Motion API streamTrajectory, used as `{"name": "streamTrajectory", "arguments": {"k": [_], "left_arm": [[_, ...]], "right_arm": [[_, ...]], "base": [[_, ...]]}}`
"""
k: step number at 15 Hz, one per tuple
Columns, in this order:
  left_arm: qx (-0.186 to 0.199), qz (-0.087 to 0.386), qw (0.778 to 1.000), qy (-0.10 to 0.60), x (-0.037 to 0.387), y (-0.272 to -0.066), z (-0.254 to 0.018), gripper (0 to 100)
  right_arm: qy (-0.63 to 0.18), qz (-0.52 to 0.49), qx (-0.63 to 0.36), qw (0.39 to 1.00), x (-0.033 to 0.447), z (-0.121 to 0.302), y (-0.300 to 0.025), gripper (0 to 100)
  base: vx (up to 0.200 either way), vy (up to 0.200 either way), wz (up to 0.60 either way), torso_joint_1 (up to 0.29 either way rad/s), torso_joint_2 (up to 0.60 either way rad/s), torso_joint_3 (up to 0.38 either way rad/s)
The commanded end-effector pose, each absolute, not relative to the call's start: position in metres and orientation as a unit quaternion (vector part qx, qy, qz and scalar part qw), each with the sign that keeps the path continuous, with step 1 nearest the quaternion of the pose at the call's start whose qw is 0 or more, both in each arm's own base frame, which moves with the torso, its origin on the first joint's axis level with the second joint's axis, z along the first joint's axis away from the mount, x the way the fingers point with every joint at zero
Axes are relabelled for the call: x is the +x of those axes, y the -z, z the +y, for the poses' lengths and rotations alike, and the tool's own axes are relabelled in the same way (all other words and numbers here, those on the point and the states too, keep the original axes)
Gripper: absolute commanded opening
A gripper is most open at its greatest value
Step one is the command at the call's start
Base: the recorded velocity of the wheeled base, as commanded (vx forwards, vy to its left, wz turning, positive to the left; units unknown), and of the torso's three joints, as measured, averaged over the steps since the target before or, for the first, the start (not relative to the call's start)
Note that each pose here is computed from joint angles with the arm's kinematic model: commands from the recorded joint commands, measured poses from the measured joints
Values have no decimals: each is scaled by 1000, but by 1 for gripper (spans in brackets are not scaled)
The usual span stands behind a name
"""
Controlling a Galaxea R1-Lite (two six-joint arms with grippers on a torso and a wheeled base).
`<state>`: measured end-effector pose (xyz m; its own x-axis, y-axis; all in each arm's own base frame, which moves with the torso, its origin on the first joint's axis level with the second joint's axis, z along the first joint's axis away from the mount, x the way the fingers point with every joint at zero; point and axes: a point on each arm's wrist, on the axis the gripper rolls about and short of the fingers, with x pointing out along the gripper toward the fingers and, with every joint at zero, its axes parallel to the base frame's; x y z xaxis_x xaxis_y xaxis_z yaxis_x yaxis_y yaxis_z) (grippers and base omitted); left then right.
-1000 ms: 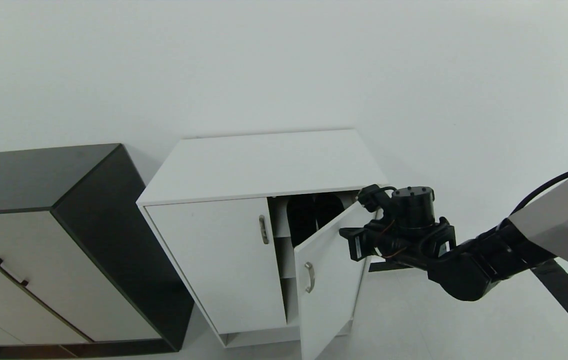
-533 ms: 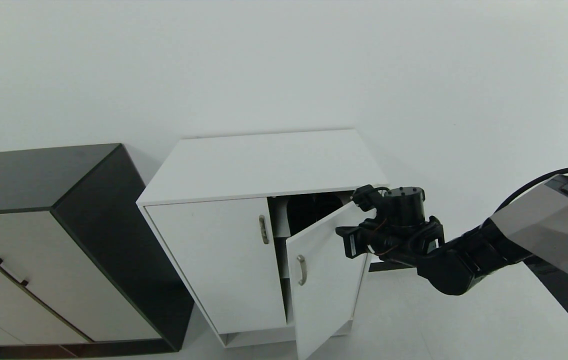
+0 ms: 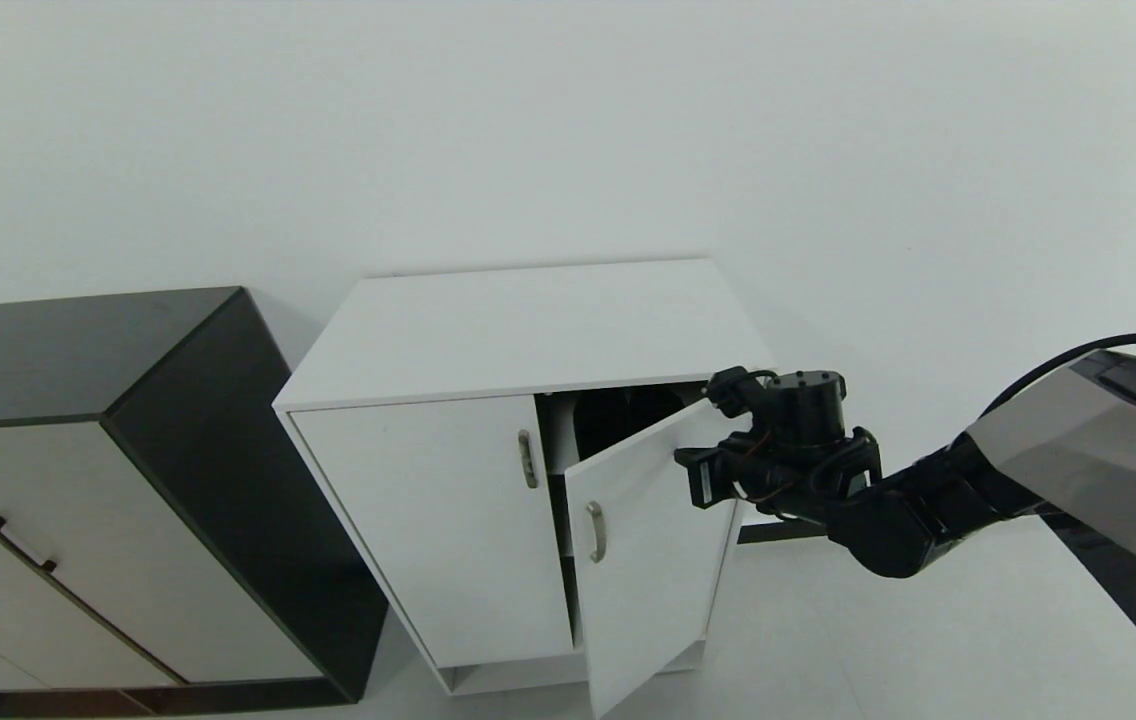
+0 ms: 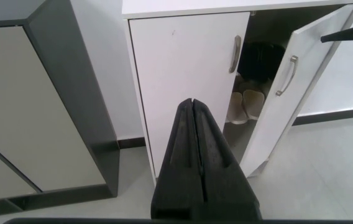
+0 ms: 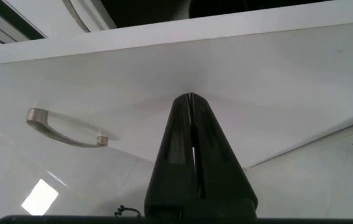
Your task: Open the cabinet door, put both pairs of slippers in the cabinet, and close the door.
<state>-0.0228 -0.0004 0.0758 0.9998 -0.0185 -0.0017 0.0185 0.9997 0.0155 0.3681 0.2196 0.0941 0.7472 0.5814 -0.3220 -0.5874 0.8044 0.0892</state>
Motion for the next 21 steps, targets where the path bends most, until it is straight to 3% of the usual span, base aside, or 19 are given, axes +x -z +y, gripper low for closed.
{"name": "streamTrajectory", "arguments": {"k": [1,21], "left_arm": [[8,1,1000,9,-23,-76,0,0],[8,1,1000,9,-23,-76,0,0]], "right_arm": [[-311,172,-9,935,373,221,-90,0],[-265,158,6,951,407,227,-87,0]], "base": [[0,0,0,0,0,0],[0,0,0,0,0,0]]}}
